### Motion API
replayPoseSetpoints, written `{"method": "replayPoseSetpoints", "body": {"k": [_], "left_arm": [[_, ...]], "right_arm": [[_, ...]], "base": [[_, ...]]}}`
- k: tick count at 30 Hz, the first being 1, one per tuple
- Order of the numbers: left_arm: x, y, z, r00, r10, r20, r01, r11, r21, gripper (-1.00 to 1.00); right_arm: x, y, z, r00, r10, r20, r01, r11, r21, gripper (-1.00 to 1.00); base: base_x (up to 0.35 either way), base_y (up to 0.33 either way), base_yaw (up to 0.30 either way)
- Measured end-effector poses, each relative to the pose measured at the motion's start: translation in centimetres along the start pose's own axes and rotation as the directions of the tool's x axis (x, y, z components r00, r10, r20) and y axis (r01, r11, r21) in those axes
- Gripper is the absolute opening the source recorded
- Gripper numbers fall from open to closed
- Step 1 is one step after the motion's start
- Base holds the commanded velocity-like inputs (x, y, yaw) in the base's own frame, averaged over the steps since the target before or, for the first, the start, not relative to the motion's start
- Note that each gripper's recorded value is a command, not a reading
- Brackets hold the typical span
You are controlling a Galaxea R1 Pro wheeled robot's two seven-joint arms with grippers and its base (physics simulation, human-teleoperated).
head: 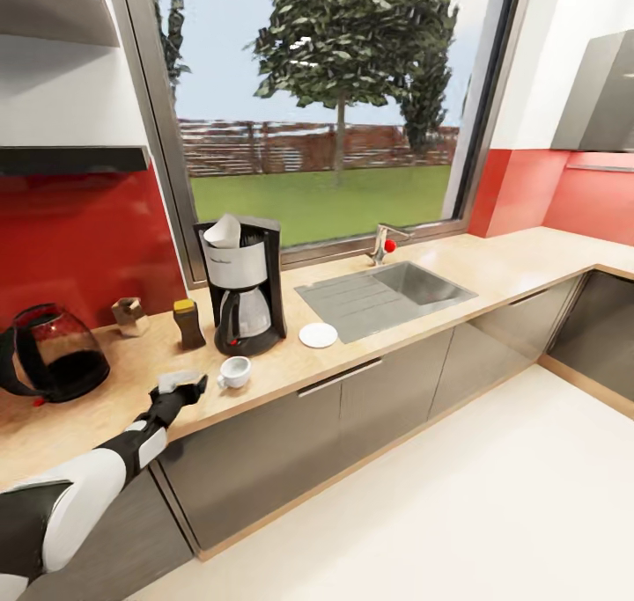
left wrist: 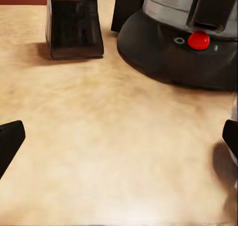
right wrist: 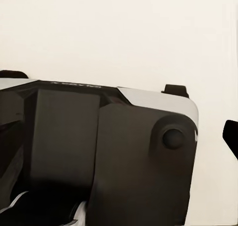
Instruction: Set up a coffee station on the kitchen countertop: keep the coffee maker on the countertop, move the bottle of coffee from the kitchen shelf to the counter next to the coffee maker, place a paper coffee filter on top of the coffee maker, put the saucer next to the coffee maker with the coffee cup on the saucer, and place the electric kettle next to the coffee maker.
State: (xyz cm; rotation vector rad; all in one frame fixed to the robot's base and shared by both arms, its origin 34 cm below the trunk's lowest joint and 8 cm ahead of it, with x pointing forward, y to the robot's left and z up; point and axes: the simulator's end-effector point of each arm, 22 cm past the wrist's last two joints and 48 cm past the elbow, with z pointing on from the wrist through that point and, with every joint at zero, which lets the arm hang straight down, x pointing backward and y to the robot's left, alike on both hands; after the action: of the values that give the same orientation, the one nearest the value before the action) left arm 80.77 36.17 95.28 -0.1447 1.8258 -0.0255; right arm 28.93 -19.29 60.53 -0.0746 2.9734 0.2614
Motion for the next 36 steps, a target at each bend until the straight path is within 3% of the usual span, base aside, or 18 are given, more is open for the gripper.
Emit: {"method": "replayPoseSetpoints", "body": {"k": [4,6,16,28,36], "left_arm": [[0.9,-0.2,-1.7,1.0,0.029,0.009,-0.03,0.984,0.174,1.0],[0.7,1.3,-2.3,0.999,0.046,0.011,-0.047,0.977,0.209,1.0],[0.5,2.7,-2.8,0.998,0.061,0.009,-0.061,0.973,0.221,1.0],[0.6,2.2,-2.7,0.998,0.059,0.009,-0.059,0.972,0.226,1.0],[0.9,0.7,-2.6,0.999,0.047,0.007,-0.047,0.969,0.241,1.0]], "right_arm": [[-1.0,0.2,0.0,0.999,-0.014,0.045,0.014,1.0,-0.002,1.0],[-1.0,0.2,0.0,0.999,-0.017,0.048,0.017,1.0,-0.003,1.0],[-1.3,-0.1,-0.1,0.998,-0.015,0.061,0.015,1.0,0.001,1.0],[-1.3,-0.1,0.0,0.998,-0.012,0.062,0.012,1.0,0.002,1.0],[-1.3,-0.2,-0.1,0.998,-0.012,0.062,0.012,1.0,0.003,1.0]], "base": [[0.0,0.0,0.0],[0.0,0.0,0.0],[0.0,0.0,0.018],[0.0,0.0,0.283],[0.0,0.0,0.294]]}}
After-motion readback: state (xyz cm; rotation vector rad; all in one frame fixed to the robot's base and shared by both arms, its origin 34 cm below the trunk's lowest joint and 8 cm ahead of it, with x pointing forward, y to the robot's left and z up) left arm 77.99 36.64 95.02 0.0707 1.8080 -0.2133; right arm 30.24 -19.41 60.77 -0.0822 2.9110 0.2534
